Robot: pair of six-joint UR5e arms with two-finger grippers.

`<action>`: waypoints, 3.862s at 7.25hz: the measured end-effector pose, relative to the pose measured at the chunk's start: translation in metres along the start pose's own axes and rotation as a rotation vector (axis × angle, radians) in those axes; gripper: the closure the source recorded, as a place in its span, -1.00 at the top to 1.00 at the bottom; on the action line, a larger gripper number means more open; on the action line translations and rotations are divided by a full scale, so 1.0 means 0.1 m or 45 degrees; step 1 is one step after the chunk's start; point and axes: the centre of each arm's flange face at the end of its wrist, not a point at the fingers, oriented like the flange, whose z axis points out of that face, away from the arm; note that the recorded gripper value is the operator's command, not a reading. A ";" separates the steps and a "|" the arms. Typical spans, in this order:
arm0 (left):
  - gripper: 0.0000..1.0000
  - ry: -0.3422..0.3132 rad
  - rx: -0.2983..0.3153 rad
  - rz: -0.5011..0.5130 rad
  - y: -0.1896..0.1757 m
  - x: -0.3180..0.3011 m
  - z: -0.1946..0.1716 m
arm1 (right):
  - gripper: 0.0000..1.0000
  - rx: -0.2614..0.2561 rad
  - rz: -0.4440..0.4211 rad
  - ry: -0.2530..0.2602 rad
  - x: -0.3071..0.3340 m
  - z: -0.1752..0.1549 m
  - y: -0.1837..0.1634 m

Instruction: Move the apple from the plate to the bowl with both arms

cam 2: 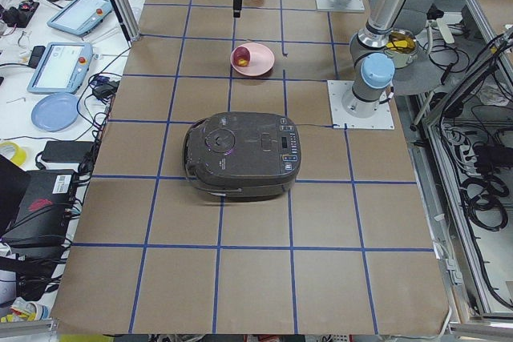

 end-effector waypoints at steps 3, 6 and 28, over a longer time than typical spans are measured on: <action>1.00 0.002 -0.004 0.000 0.00 0.01 0.02 | 1.00 0.038 0.006 -0.007 0.01 0.01 -0.06; 1.00 0.004 -0.005 0.009 0.01 0.04 0.02 | 1.00 0.041 0.004 -0.007 0.01 0.02 -0.06; 1.00 -0.001 -0.083 0.008 -0.08 0.91 2.04 | 0.99 -0.262 0.043 -0.070 1.78 2.37 -0.06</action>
